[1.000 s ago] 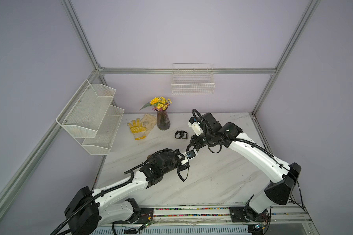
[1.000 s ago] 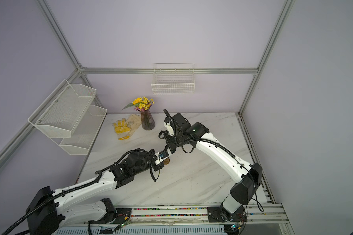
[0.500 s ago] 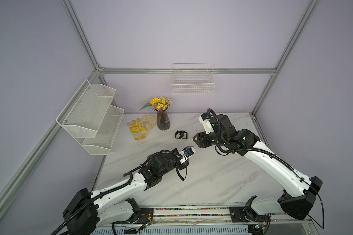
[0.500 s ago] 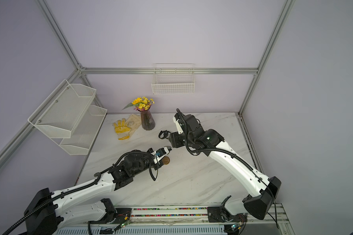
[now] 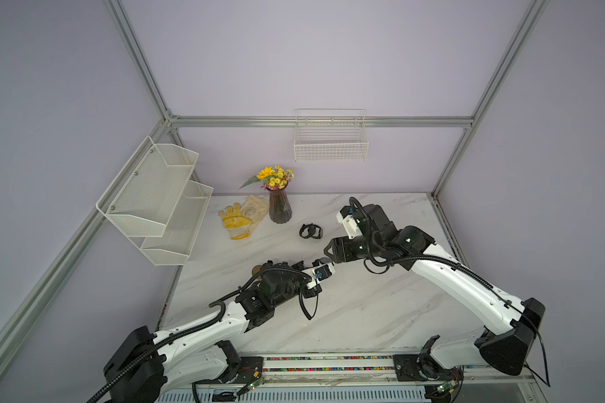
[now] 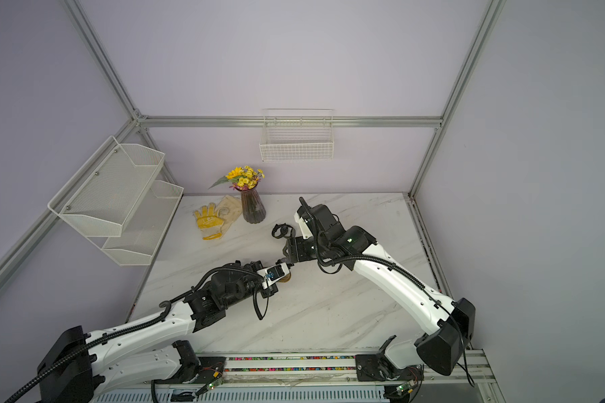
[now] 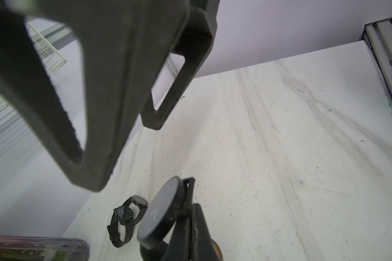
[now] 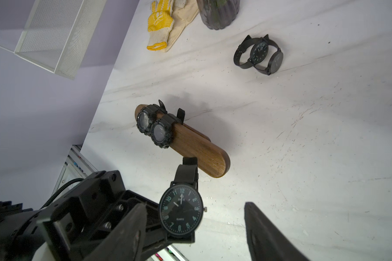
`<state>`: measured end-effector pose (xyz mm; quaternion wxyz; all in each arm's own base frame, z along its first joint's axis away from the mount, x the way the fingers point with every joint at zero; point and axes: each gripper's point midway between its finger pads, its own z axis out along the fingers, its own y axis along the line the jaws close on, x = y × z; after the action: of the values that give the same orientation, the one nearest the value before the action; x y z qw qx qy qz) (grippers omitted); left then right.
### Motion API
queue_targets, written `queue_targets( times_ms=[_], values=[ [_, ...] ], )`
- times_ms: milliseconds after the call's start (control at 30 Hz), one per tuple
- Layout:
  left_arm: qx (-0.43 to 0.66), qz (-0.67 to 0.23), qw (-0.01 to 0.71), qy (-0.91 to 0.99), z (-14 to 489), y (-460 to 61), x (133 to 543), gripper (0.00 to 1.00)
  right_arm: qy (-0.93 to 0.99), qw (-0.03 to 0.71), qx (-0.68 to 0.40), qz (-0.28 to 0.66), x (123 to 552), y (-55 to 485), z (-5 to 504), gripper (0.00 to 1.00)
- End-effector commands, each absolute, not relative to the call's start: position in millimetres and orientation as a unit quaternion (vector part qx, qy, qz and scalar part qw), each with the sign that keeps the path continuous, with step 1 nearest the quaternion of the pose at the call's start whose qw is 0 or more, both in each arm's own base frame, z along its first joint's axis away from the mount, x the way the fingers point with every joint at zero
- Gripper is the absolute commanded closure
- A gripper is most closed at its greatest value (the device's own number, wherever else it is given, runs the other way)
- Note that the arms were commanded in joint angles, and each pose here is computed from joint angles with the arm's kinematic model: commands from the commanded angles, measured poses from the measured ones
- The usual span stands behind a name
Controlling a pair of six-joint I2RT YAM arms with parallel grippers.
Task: Place watch on stand
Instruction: Pick up the watch at the center of the board.
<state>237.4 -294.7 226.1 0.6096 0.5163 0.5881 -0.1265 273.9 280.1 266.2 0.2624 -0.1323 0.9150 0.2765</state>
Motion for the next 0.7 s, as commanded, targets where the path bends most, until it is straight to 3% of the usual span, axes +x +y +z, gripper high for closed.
queue_targets(
  times_ms=[0,667],
  values=[
    [0.550,-0.109,0.626,0.542,231,-297,228,1.00,0.922,0.229,-0.107,0.293,264,280,256,0.28],
    [0.622,-0.074,0.634,0.453,220,-307,216,1.00,0.938,0.163,-0.084,0.295,245,278,227,0.35]
  ],
)
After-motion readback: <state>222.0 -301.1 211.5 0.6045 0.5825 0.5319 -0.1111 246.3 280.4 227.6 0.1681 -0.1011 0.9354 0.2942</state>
